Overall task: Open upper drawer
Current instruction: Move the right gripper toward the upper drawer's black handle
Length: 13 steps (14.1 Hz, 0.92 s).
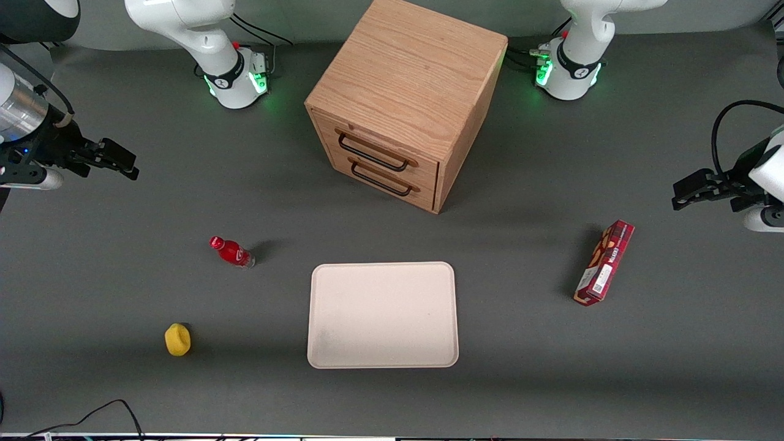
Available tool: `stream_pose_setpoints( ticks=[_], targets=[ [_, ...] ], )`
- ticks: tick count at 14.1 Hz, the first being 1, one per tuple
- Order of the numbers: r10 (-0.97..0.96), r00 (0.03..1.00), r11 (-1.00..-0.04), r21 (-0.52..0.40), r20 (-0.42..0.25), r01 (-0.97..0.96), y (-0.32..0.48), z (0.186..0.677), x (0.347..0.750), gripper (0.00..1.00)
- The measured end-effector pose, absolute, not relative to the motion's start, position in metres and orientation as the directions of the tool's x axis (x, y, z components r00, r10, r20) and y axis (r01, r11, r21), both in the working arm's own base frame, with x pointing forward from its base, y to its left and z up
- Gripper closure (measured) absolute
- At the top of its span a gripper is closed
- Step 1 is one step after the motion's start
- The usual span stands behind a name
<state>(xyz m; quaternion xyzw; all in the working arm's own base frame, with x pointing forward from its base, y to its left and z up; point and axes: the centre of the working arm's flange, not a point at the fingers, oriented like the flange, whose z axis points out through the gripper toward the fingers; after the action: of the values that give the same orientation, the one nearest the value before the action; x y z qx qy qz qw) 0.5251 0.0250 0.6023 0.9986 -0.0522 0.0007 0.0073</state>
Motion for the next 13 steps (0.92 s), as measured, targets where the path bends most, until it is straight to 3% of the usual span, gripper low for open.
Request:
stream_pose_setpoints(
  ticks=[8,13],
  targets=[
    [-0.047,0.999,-0.999,-0.002,0.003,-0.047,0.033,0.612,0.524,0.00],
    [0.132,0.991,-0.975,-0.184,-0.032,0.124,0.093,0.609,0.520,0.00]
  ],
)
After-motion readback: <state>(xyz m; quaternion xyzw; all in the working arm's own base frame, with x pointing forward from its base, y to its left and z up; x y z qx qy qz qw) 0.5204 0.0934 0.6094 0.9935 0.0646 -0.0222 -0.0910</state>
